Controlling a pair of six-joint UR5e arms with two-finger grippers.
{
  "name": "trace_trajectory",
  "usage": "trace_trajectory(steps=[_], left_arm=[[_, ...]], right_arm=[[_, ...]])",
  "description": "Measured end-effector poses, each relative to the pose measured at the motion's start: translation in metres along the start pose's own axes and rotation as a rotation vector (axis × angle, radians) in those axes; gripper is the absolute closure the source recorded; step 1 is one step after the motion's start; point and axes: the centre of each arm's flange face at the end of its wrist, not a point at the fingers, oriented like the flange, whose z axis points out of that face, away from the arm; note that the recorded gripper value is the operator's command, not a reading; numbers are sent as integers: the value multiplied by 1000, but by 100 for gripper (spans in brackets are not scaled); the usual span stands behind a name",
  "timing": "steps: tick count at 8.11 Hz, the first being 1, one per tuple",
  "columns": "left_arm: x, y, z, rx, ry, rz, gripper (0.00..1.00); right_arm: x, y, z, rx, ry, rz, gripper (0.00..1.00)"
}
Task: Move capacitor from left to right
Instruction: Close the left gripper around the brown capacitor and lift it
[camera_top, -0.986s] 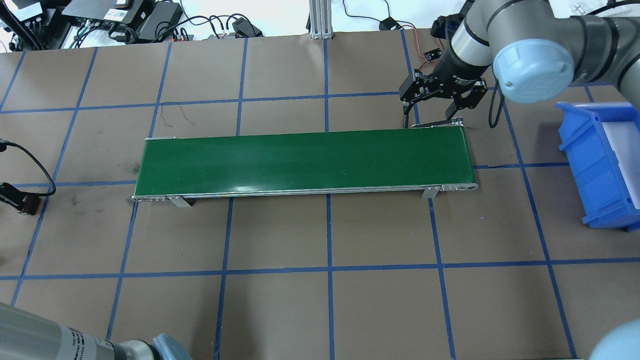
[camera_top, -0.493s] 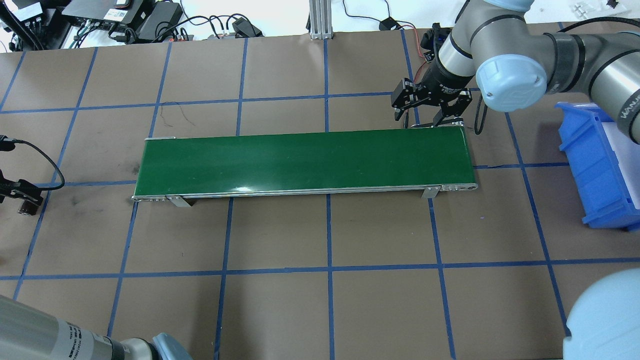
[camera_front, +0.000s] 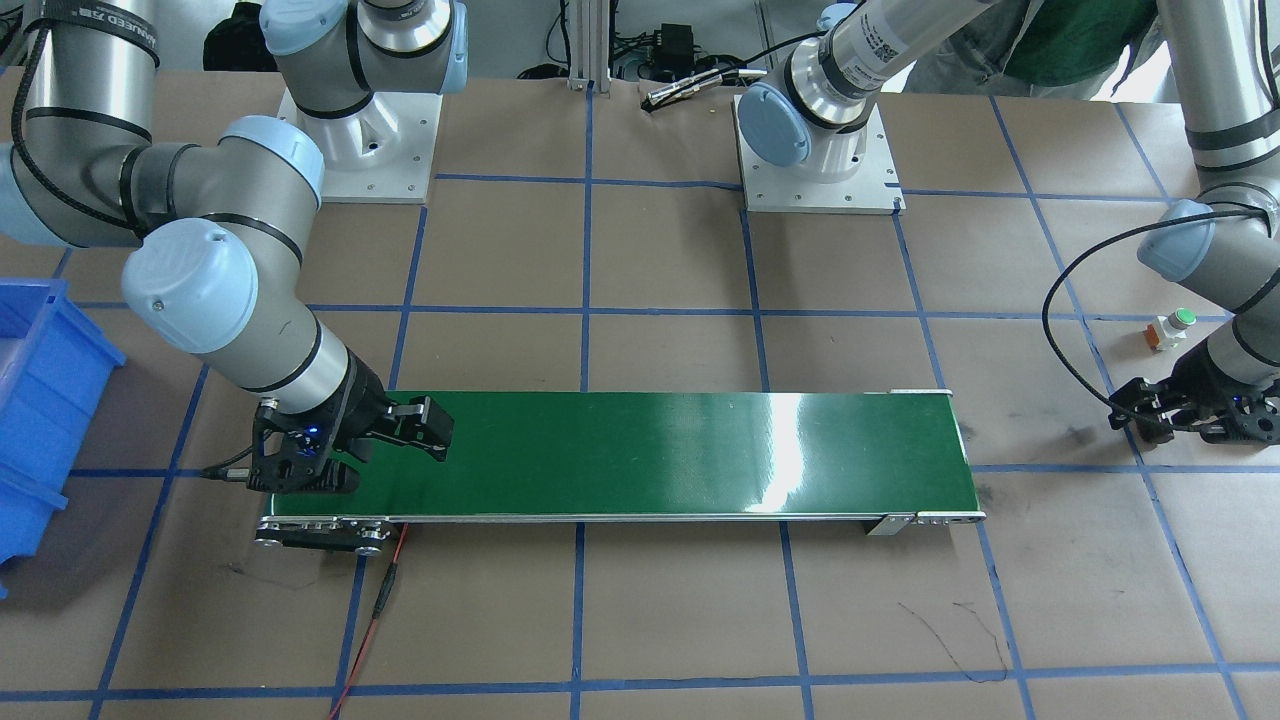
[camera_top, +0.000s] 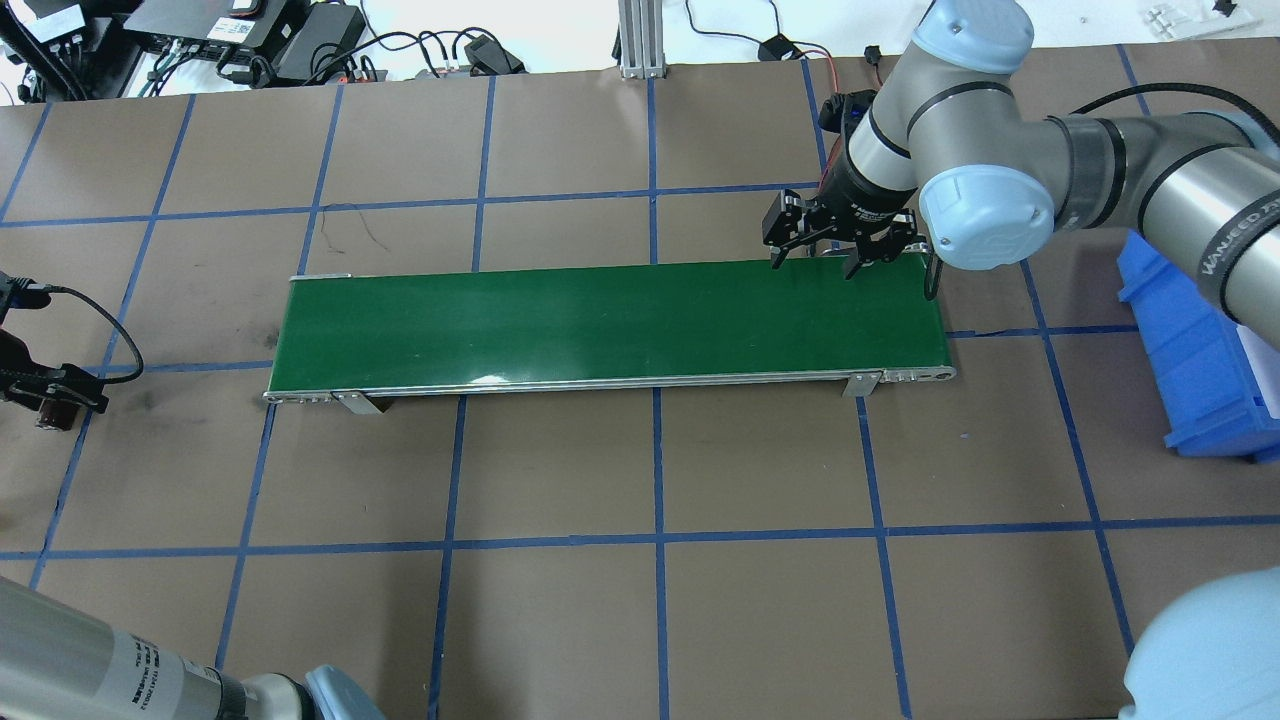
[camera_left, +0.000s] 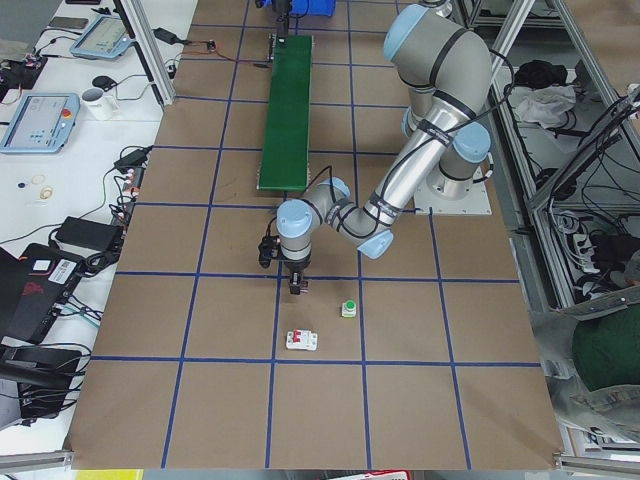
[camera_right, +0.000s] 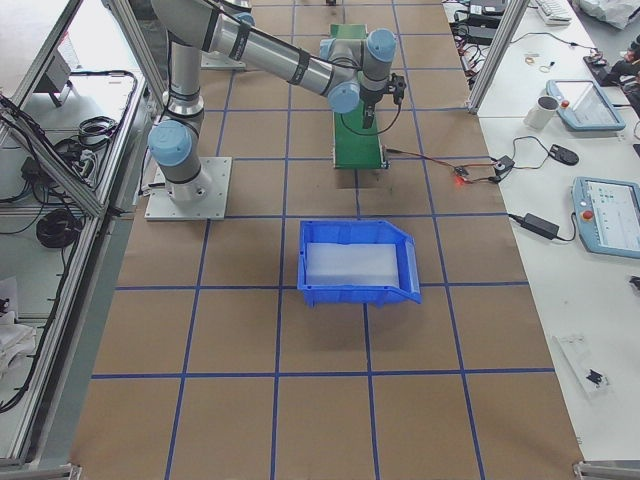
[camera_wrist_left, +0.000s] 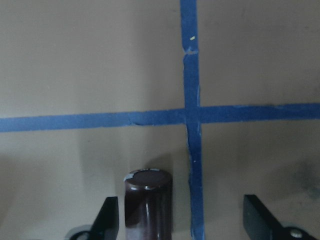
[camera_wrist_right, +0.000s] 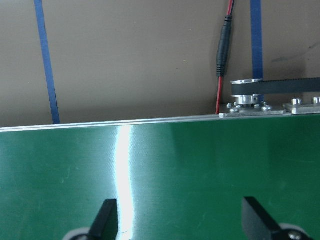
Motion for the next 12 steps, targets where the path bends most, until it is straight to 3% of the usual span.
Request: trace_trajectory(steps=[3, 4, 6, 9, 12], left_arm=[[-4, 2, 5, -3, 2, 11, 11], [-4, 3, 6, -5, 1, 16, 16], [-6, 4, 6, -23, -14, 35, 32], [-7, 6, 6, -35, -21, 50, 72], [-9, 8, 5, -66, -46, 56, 86]], right_arm=[[-12, 9, 10, -1, 6, 23, 2], [-13, 10, 12, -3, 9, 27, 1], [-12, 11, 14, -7, 13, 29, 0], [-12, 10, 13, -5, 14, 30, 0], [-12, 10, 13, -3, 15, 29, 0]])
